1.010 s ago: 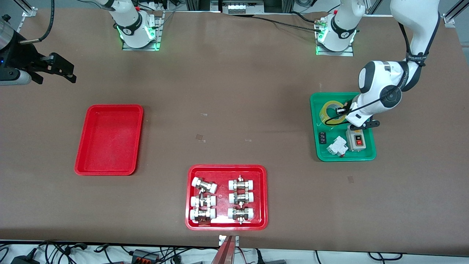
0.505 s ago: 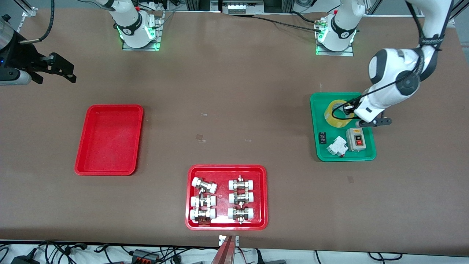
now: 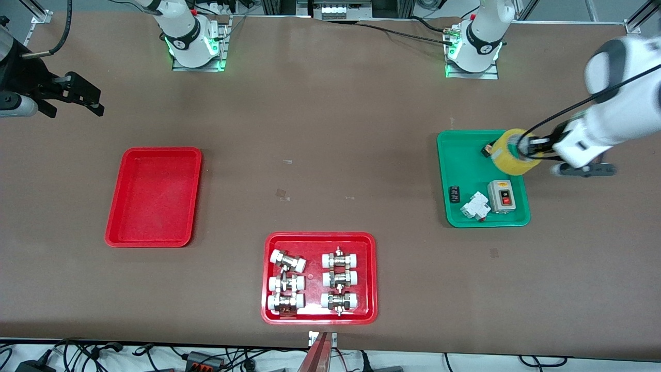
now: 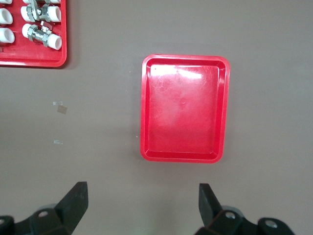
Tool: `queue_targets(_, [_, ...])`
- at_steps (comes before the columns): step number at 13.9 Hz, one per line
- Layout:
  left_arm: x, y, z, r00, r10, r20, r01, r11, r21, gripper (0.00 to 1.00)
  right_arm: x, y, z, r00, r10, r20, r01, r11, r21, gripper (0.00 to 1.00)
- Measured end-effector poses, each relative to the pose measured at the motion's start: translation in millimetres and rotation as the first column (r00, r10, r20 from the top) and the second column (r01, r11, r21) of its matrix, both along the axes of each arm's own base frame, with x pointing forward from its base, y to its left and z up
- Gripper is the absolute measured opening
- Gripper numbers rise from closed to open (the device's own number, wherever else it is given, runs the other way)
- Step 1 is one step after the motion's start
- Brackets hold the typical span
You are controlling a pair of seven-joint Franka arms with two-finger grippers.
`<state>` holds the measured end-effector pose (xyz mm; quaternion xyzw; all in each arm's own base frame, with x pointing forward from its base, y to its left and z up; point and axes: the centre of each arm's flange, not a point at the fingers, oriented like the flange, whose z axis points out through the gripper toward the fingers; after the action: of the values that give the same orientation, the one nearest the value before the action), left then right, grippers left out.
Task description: Left arm passes tape to right arm into tray
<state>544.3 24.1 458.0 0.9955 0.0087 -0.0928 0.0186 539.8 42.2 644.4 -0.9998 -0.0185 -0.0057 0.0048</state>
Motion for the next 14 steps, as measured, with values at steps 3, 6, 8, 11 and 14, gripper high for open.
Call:
queue_targets(3, [9.7, -9.4, 60.2, 0.999, -0.022, 0.024, 0.022, 1.000, -0.019, 0.22, 0.1, -0.6, 0.7, 1.000, -0.001, 0.001, 0.001, 1.000, 0.000, 1.00])
queue_targets(6, [16.7, -37.1, 59.4, 1.000, 0.007, 0.008, -0.005, 0.979, -0.205, 0.22, 0.2, -0.7, 1.4, 1.000, -0.001, 0.003, 0.001, 1.000, 0.000, 1.00])
queue_targets(8, [23.0, -60.8, 46.1, 1.000, 0.017, -0.022, -0.023, 0.945, -0.325, 0.22, 3.8, -0.5, -5.9, 1.000, 0.000, -0.014, 0.000, 1.000, -0.001, 1.00])
queue_targets(11, [36.2, -117.4, 31.5, 0.999, -0.017, -0.048, -0.005, 0.899, -0.437, 0.22, 16.6, 0.4, -34.3, 0.997, 0.001, -0.075, -0.001, 1.000, -0.004, 1.00])
queue_targets(14, [48.9, -199.4, 21.1, 0.994, 0.034, -0.108, -0.083, 0.869, -0.488, 0.22, 24.3, 0.4, -68.3, 0.983, 0.011, -0.181, -0.013, 1.000, -0.008, 1.00])
